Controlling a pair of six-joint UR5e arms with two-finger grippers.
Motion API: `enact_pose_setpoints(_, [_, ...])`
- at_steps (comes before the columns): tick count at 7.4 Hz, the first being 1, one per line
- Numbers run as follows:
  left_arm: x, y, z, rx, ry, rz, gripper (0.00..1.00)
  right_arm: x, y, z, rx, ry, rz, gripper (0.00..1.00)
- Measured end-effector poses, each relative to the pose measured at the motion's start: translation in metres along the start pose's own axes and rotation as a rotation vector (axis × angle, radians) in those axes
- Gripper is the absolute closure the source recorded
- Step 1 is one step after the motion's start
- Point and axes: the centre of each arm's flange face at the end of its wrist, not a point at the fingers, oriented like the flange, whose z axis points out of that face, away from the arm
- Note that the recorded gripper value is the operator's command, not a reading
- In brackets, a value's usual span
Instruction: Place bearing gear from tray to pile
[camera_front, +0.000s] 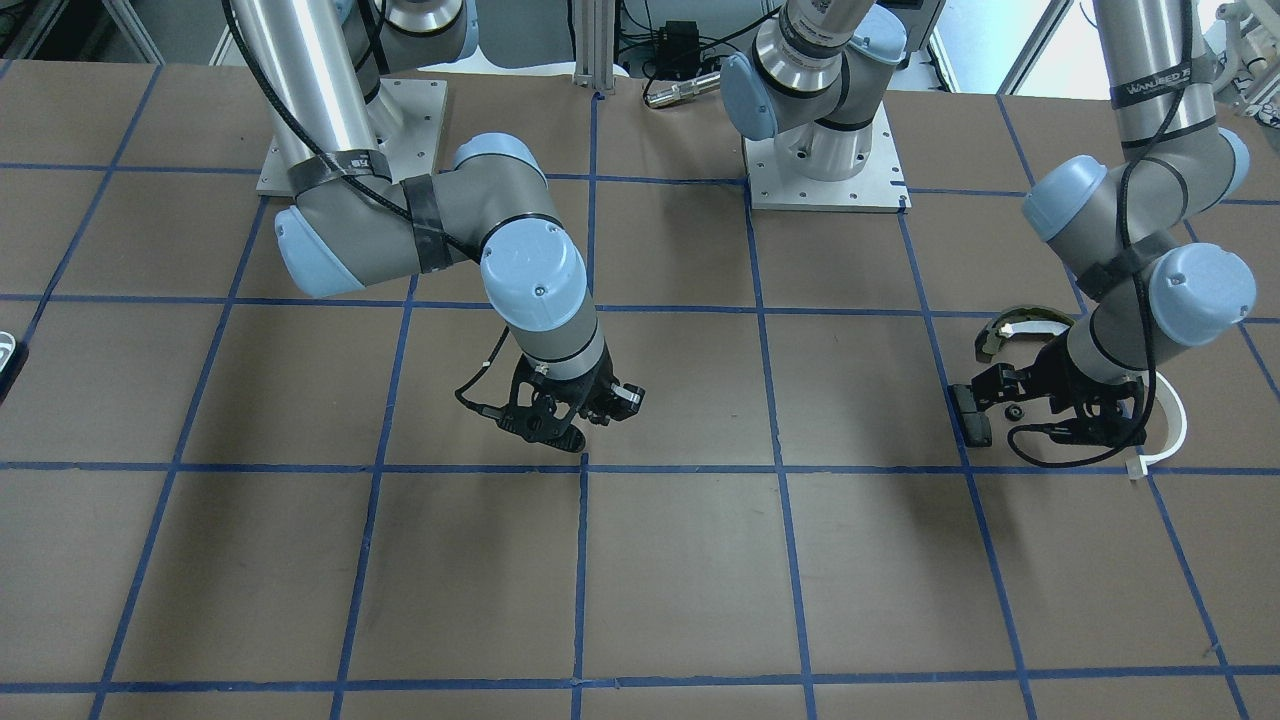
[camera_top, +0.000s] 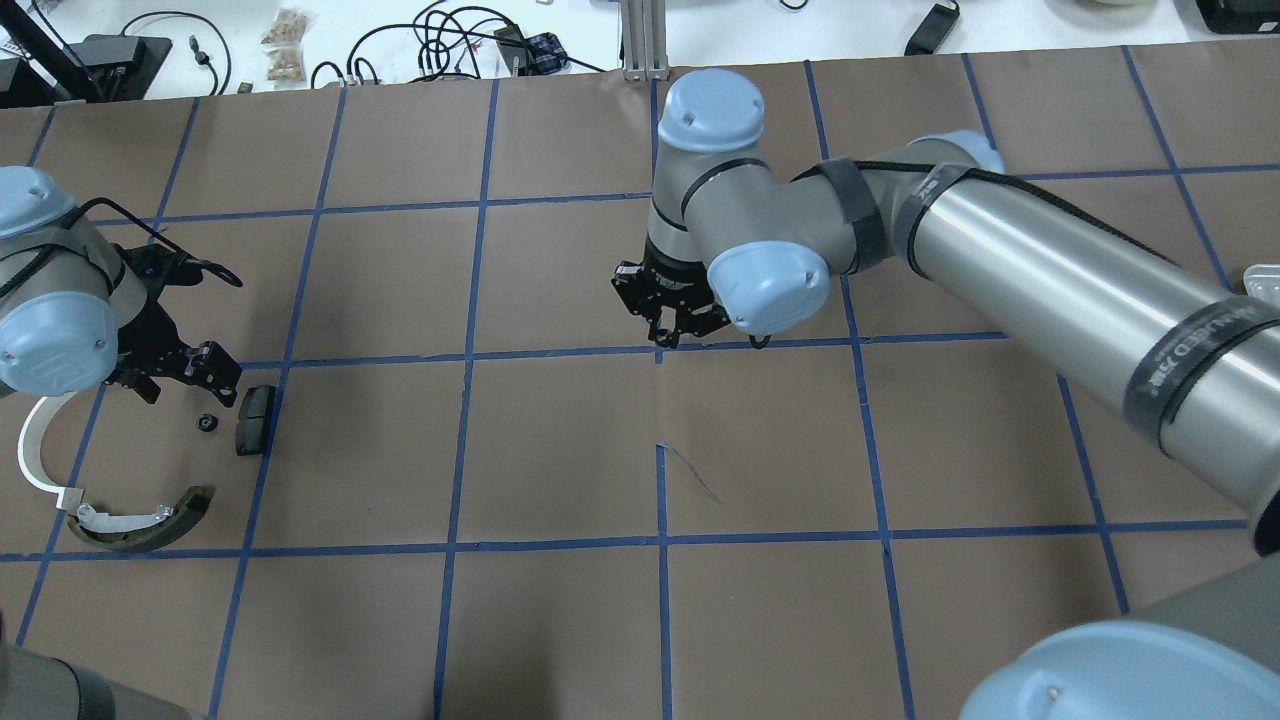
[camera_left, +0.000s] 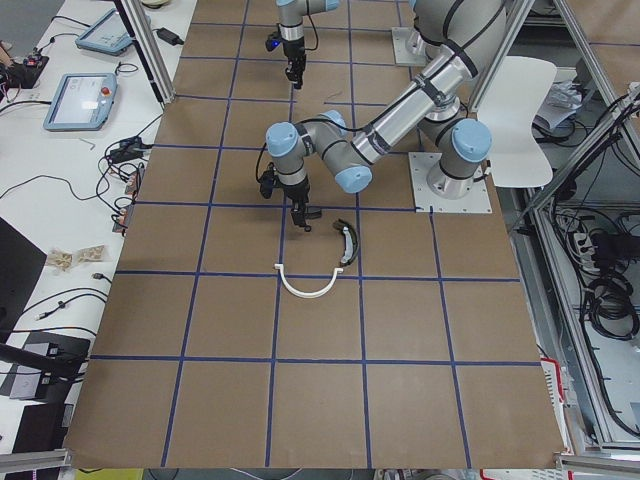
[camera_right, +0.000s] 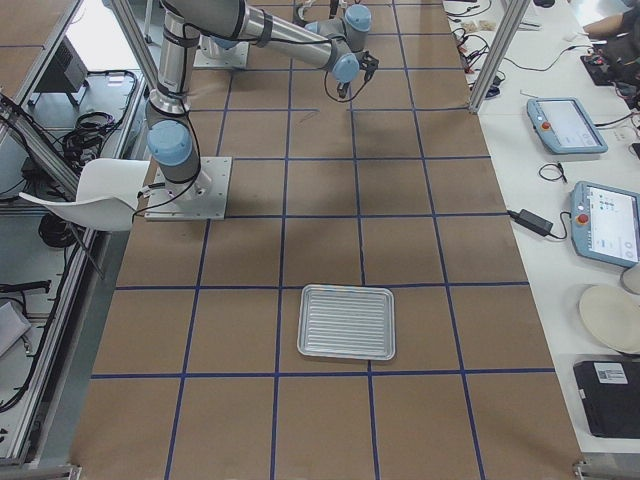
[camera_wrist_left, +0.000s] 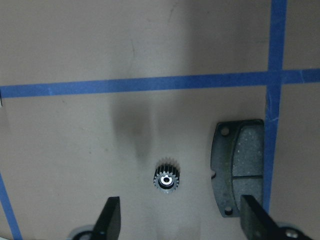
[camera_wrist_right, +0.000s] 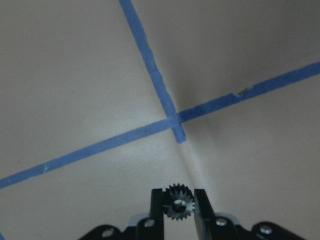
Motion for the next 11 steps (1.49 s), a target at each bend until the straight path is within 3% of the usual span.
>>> enact_pose_setpoints(1, [0.023,-0.005,-0.006,0.023,0.023,0.003,0.00,-0.002,0.012,0.009,-0.010,0.002,-0.002,0.81])
enact_pose_setpoints(2, [0.050,-0.010,-0.013,0.037,0.029,-0.009,0.00,-0.005,0.022,0.015,-0.017,0.007,-0.008,0.31])
enact_pose_setpoints(3, [0.077,-0.014,-0.019,0.045,0.028,-0.040,0.00,-0.006,0.029,0.019,-0.023,0.012,-0.013,0.01])
enact_pose_setpoints(5, [0.132,-0.016,-0.023,0.048,0.026,-0.061,0.00,-0.005,0.031,0.019,-0.018,0.017,-0.019,0.00])
enact_pose_setpoints(7, [0.187,-0.017,-0.024,0.049,0.021,-0.070,0.00,0.003,0.012,-0.003,0.017,-0.003,-0.012,0.00])
enact_pose_setpoints(9, [0.253,-0.011,-0.024,0.052,0.013,-0.076,0.00,0.044,-0.035,-0.067,0.071,-0.038,-0.053,0.00])
enact_pose_setpoints(11, [0.336,0.000,-0.015,0.089,0.026,-0.147,0.00,0.130,-0.084,-0.143,0.107,-0.033,-0.134,0.00])
